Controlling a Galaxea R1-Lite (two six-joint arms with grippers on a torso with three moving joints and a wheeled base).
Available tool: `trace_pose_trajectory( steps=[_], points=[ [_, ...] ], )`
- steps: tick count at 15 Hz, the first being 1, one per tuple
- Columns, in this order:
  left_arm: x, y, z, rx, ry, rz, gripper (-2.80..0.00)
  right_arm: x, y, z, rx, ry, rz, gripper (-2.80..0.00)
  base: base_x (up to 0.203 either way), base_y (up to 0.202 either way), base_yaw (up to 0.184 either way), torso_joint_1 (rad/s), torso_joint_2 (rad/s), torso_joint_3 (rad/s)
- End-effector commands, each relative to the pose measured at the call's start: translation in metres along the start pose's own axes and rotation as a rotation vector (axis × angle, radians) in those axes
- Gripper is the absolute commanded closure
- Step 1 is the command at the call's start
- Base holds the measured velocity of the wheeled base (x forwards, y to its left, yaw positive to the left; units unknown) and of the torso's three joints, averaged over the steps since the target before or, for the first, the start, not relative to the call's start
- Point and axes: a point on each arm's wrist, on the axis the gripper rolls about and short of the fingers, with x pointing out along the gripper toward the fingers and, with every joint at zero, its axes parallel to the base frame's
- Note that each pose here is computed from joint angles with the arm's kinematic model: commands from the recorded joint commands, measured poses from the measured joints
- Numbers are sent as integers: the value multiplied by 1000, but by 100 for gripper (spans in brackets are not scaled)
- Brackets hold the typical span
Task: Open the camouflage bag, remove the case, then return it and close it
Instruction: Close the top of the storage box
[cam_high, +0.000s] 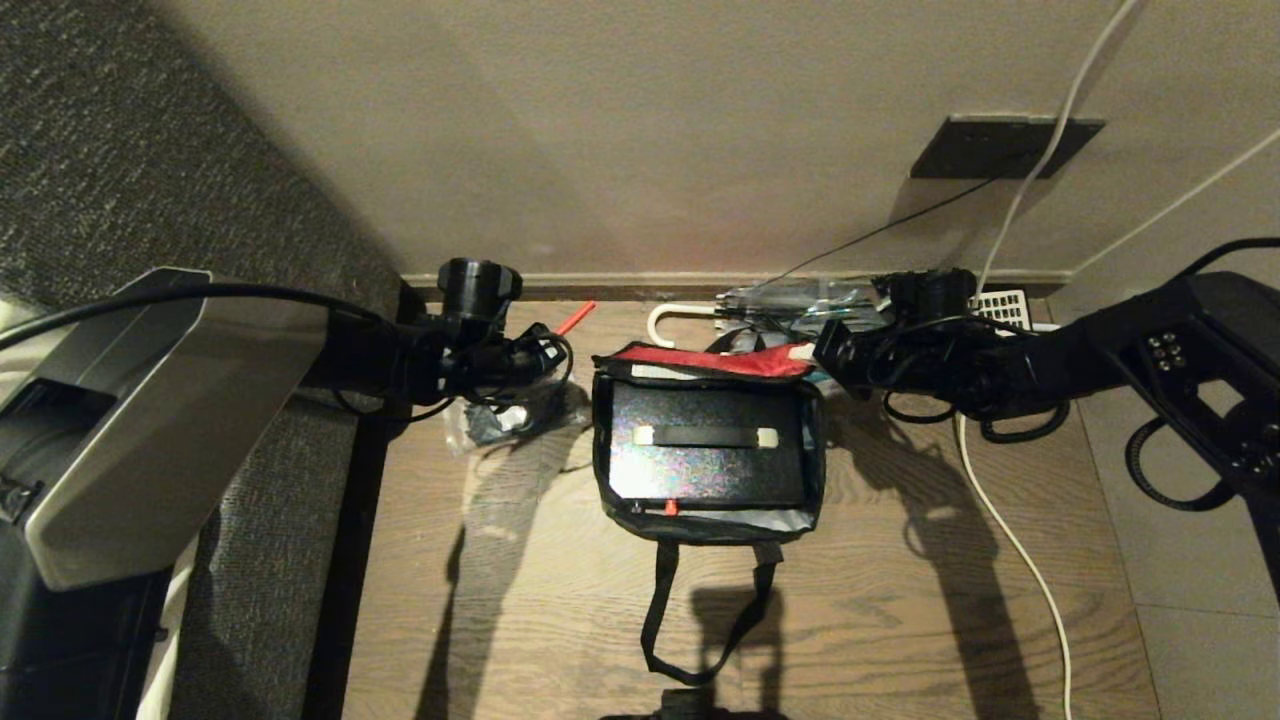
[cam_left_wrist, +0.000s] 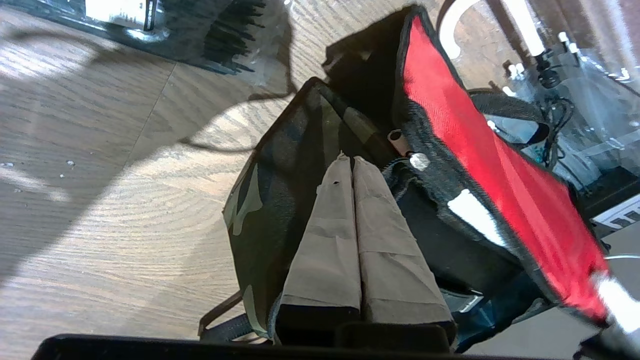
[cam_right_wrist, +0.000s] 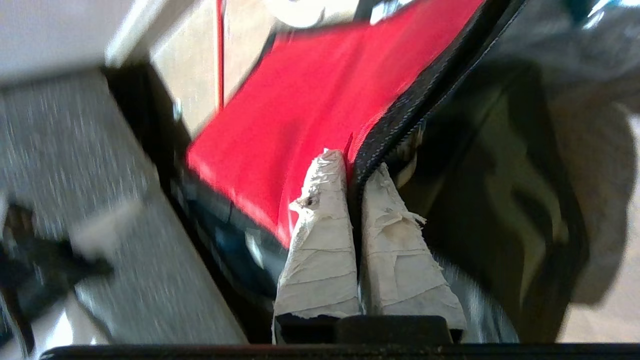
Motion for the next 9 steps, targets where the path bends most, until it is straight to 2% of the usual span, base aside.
trace_pose_trajectory(
  steps=[1,3,9],
  points=[
    [-3,-2,2,-5,-6,-7,0,-18,10,-2,-59,25,20,0,0,0,0,0,0,0],
    [-3,-1,2,-4,-6,-5,0,-27,9,-12,-145,64,15,0,0,0,0,0,0,0],
    [0,4,3,-7,-3,9,0,-31,8,-27,-287,120,29,0,0,0,0,0,0,0]
  ],
)
